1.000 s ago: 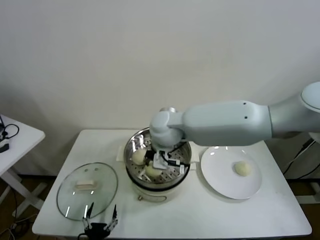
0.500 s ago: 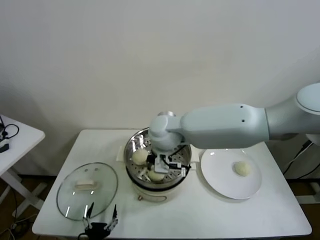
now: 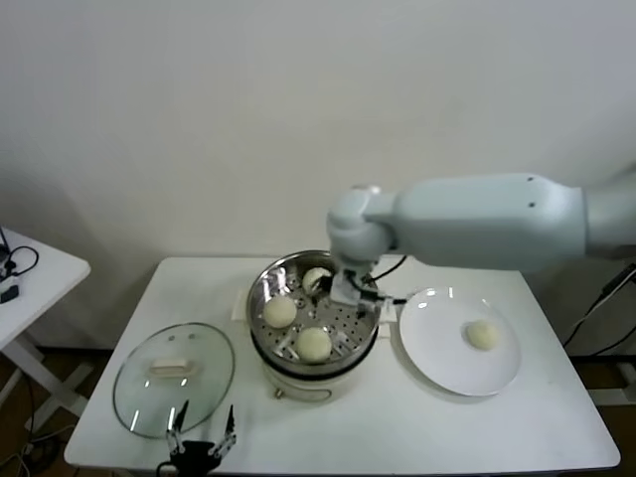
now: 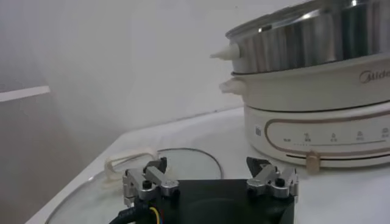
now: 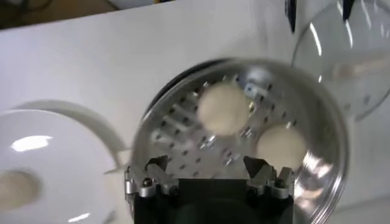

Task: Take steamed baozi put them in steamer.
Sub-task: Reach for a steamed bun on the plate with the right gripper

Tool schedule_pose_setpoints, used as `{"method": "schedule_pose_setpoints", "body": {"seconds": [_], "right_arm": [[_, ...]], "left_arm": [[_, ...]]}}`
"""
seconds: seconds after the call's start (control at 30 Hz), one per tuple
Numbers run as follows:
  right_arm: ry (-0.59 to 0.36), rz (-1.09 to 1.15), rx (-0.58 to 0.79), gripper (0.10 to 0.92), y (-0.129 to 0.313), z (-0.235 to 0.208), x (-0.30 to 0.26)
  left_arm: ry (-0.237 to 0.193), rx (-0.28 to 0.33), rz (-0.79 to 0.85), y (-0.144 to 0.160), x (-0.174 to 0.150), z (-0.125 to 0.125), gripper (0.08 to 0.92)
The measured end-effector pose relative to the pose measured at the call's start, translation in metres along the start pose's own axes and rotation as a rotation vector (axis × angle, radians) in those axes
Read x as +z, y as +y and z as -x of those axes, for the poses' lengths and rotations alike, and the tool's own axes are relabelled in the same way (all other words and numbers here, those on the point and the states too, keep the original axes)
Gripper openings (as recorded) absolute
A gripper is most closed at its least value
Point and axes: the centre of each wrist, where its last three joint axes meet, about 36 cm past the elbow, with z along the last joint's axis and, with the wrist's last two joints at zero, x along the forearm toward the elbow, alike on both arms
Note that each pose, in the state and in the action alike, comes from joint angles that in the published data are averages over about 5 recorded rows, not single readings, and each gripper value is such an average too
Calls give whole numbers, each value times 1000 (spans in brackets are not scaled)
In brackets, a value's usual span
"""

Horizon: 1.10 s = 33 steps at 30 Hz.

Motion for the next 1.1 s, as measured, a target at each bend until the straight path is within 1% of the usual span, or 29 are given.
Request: {"method": "schedule_pose_setpoints", "body": {"seconds": [0.17, 0.33, 0.5, 0.63, 0.87, 1.1], "right_arm": [[-10, 268, -40, 823, 49, -15, 45], [-17, 526, -55, 823, 109, -8, 79], [-11, 726, -59, 823, 167, 22, 102], [-2, 836, -57, 823, 202, 53, 115], [13, 967, -66, 823, 247, 102, 129], [33, 1048, -90, 823, 281, 141, 138]], "left_arm": [[-7, -1, 0, 2, -2, -1, 823], [-15, -5, -5, 3, -4, -1, 823], [-16, -10, -7, 3, -4, -2, 823], [-11, -14, -8, 4, -3, -3, 823], [-3, -21, -9, 3, -1, -5, 823], [9, -26, -7, 2, 2, -8, 823]]}}
